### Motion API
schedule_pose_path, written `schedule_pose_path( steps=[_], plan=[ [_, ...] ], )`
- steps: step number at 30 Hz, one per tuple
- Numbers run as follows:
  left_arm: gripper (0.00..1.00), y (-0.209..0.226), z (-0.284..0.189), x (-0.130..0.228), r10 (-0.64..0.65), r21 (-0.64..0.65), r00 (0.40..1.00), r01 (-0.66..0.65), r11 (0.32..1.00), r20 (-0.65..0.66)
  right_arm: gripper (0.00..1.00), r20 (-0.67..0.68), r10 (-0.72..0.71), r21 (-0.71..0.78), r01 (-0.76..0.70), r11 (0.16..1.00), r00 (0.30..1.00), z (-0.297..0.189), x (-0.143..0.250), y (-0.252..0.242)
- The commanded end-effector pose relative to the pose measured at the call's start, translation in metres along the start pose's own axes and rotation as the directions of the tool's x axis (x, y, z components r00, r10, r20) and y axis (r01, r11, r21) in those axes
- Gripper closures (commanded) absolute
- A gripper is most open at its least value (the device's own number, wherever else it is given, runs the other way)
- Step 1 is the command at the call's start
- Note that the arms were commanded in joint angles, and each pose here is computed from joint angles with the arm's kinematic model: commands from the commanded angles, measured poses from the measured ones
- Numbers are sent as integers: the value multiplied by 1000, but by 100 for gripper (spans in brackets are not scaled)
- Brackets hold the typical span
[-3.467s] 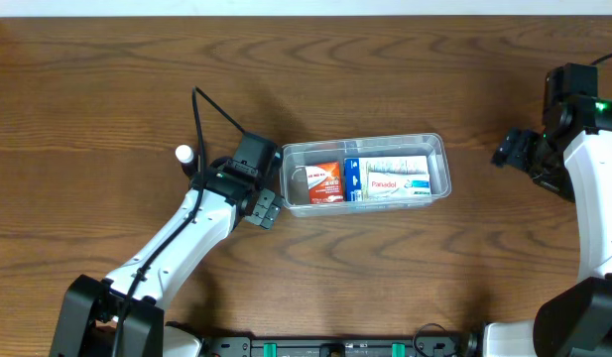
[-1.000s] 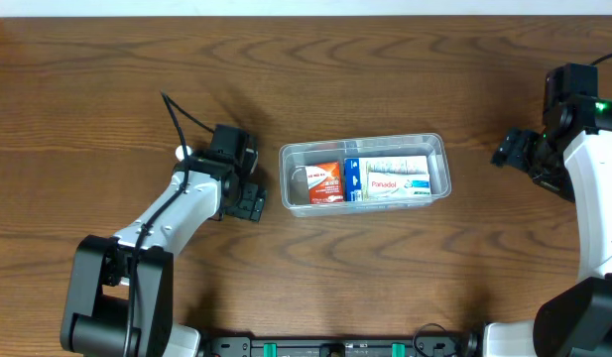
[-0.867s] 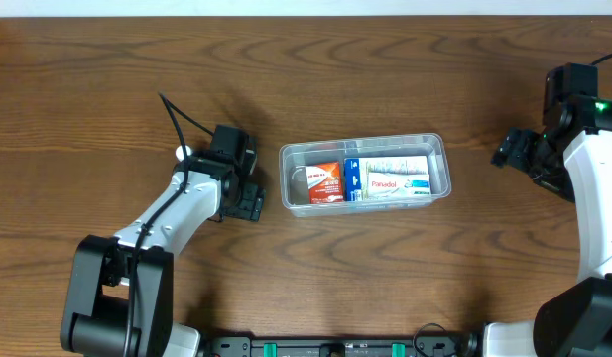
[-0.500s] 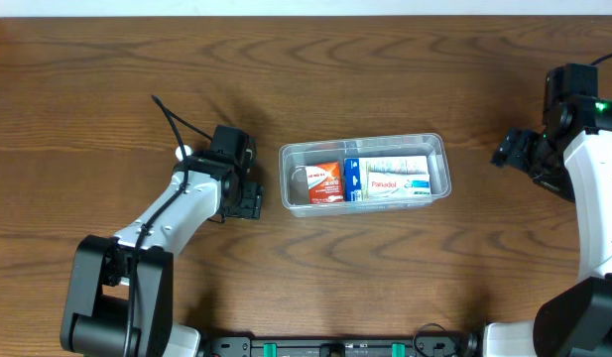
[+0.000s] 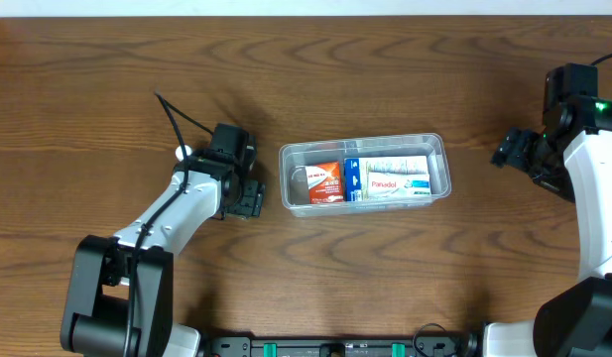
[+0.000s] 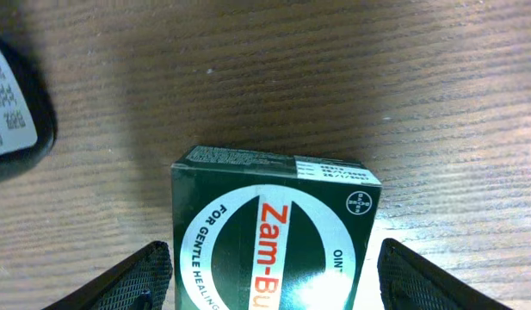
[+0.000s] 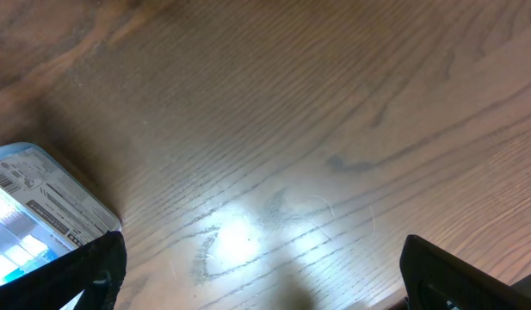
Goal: Pack container
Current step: 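Lift the green tin with the left gripper and carry it over the container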
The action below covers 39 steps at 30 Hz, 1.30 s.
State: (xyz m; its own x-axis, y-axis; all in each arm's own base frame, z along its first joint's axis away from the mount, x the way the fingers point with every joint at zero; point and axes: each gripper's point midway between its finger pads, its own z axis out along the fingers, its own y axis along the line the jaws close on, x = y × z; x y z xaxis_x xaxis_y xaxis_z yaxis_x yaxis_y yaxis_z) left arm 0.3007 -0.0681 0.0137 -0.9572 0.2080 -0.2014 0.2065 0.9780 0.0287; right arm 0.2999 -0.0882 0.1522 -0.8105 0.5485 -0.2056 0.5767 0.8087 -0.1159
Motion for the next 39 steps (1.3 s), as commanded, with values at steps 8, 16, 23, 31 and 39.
schedule_pose_path(
  steps=[8,16,23,31,39],
  plan=[
    [23,2,4,4,81,-1,997,-81,997,-14,1,5,11,6,-12,1000,1000,-1,-1,-3],
    [23,1,15,6,98,0,995,-98,995,-36,1,5,11,6,-12,1000,1000,-1,-1,-3],
    [23,1,28,14,99,4,992,-99,995,-79,1,5,11,6,-12,1000,1000,-1,-1,-3],
    [37,1,28,14,83,3,993,-83,997,-81,1,5,11,6,-12,1000,1000,-1,-1,-3],
    [40,1,24,6,21,-2,998,-21,1000,-65,1,5,11,6,-11,1000,1000,-1,-1,-3]
  ],
)
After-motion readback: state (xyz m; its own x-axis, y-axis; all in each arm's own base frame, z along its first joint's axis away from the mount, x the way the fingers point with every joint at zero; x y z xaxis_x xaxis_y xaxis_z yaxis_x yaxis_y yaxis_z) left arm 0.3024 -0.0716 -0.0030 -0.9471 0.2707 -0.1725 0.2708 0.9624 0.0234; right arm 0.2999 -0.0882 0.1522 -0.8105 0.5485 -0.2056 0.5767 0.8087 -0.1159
